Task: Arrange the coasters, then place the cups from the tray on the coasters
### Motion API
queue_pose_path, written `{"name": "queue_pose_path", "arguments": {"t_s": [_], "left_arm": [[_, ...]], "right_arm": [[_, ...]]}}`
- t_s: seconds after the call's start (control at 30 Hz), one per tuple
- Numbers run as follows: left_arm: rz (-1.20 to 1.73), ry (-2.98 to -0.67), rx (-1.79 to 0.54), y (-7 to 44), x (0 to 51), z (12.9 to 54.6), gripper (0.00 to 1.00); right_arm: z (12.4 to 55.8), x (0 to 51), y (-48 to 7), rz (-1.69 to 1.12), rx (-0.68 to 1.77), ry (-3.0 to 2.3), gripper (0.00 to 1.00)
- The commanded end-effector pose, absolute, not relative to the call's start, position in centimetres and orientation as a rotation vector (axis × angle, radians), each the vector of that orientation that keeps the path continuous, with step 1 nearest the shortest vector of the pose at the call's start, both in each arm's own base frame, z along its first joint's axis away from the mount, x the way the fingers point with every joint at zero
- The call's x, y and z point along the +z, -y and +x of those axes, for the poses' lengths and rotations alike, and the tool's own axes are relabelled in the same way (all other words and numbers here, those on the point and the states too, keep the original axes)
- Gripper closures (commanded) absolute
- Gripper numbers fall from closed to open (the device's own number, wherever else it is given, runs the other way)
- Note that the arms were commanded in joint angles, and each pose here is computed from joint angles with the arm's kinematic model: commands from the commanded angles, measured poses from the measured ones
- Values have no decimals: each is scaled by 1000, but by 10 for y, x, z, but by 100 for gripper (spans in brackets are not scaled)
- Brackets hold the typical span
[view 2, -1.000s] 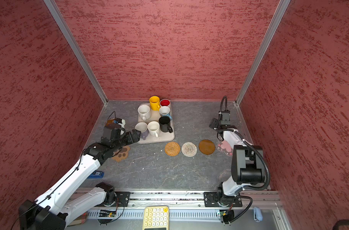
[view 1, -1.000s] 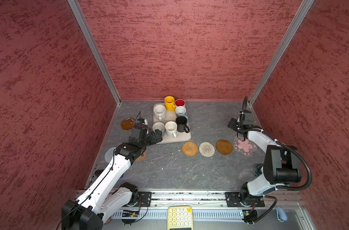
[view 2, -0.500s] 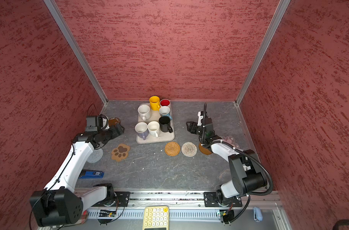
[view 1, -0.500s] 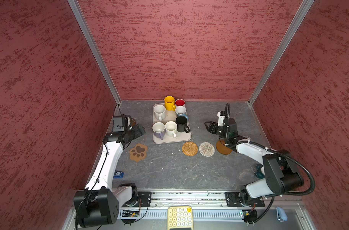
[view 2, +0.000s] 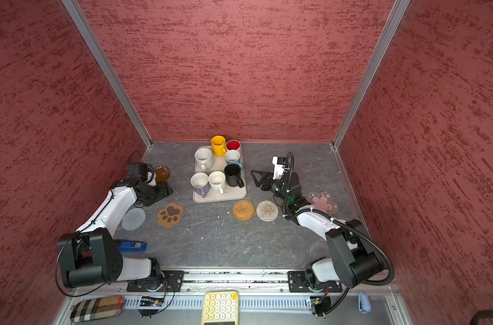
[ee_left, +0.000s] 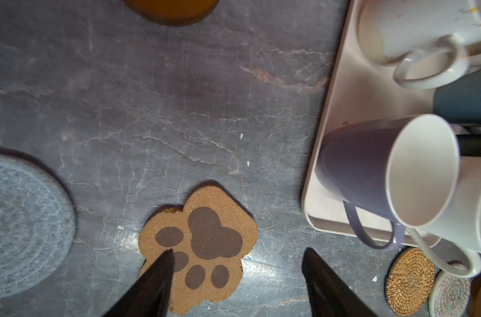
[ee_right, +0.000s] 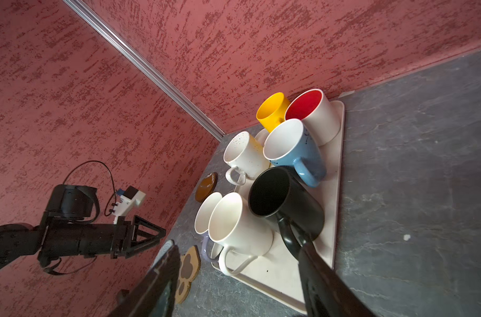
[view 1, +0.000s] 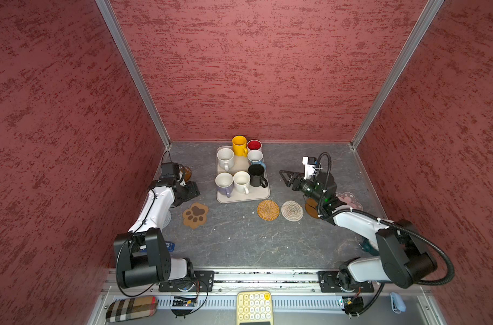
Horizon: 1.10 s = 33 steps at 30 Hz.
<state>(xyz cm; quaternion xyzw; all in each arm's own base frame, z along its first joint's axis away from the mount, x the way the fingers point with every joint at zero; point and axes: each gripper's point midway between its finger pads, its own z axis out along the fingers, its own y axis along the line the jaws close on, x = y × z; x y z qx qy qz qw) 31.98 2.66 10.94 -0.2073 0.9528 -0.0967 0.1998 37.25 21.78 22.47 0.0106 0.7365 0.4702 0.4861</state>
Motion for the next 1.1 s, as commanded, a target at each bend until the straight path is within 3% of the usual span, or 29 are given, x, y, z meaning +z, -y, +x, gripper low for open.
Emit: {"name": "queue_pose_path", "arguments": {"t_s": [0.0, 0.2, 0.4, 1.07], "left_arm": [[-552, -2700, -198, -36, 102, 317, 29], [-621, -2762, -139, -47, 80, 307, 29], [-679, -2837, -91, -53, 57, 298, 16], [-697, -2967, -43, -47, 26, 291, 21]], "right_arm": [[367, 239, -221, 9, 1195, -1736, 31], [369, 234, -221, 14, 1197, -1735, 30], [366, 237, -222, 13, 1219, -1720, 30], [360, 247, -217, 12, 1204, -1704, 30]]}}
